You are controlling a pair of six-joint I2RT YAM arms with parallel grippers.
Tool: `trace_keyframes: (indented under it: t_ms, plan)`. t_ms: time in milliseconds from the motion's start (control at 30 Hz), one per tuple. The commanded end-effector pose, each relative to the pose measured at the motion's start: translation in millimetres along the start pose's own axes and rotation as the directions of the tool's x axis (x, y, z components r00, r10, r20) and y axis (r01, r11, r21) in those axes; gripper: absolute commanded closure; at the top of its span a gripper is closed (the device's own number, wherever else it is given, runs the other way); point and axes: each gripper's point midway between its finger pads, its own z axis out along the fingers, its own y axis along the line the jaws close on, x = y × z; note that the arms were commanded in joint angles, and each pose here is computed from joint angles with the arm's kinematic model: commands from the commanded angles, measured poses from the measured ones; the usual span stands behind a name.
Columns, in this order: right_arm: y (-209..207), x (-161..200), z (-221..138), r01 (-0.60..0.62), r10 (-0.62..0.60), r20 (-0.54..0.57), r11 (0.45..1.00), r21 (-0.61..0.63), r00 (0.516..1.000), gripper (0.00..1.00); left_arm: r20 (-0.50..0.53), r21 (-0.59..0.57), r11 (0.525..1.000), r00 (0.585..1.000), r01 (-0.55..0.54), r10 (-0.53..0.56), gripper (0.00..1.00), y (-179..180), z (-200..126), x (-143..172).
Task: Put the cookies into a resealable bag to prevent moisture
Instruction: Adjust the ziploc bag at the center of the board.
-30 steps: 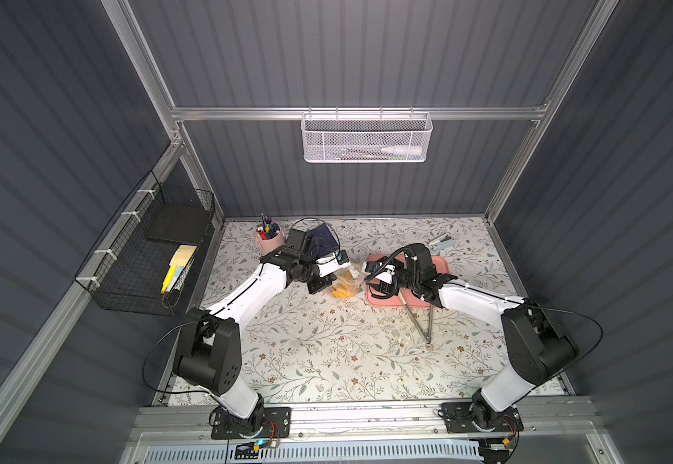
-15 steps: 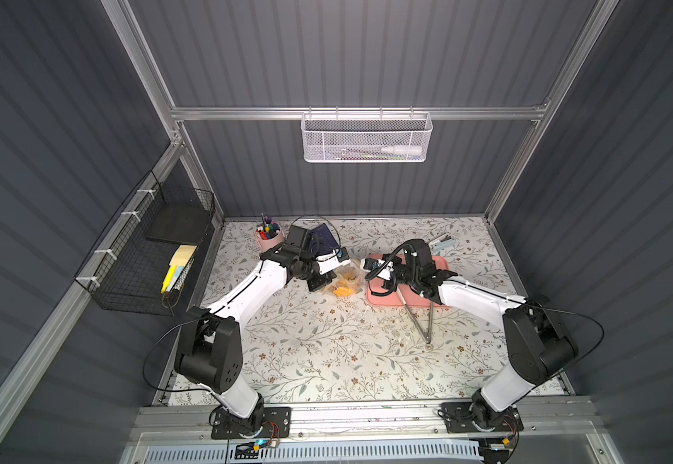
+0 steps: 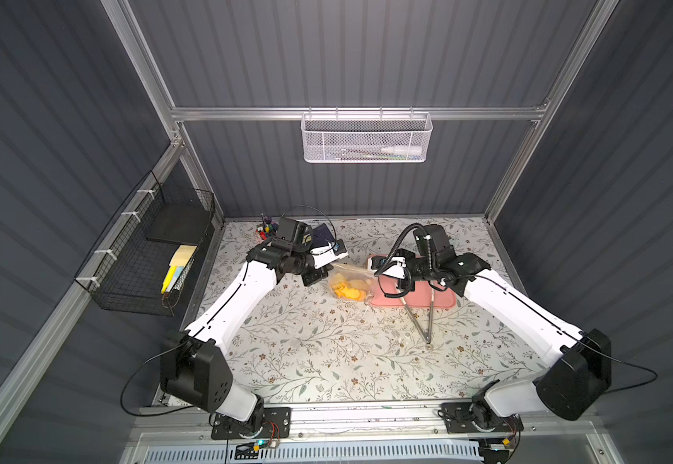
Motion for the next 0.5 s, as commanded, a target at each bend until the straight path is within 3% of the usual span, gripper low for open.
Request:
trace_keyframes:
  t_ms: [0, 133, 300, 467]
  plan:
    - [40.9, 29.2, 6.7, -0.092, 0.076, -0.112, 0.986, -0.138, 0.991, 1.00, -0.073, 0.048, 0.997, 0.996, 0.063, -0.059, 0.99, -14.5, 4.3, 27.6]
    - [53.6, 18.6, 16.0, -0.158, 0.151, -0.048, 0.969, -0.192, 0.987, 1.00, -0.071, 0.127, 0.986, 0.992, 0.111, -0.103, 0.91, -32.0, 12.1, 33.6]
    - [53.3, 21.8, 33.7, -0.243, 0.239, -0.043, 0.951, -0.189, 0.970, 0.97, -0.088, 0.175, 0.975, 0.988, 0.138, -0.124, 0.92, -43.7, 18.9, 42.4]
    - [27.6, 13.0, 46.0, -0.249, 0.249, -0.002, 0.967, -0.053, 0.969, 0.50, -0.120, 0.226, 0.962, 0.984, 0.155, -0.131, 0.96, -46.9, 27.9, 48.5]
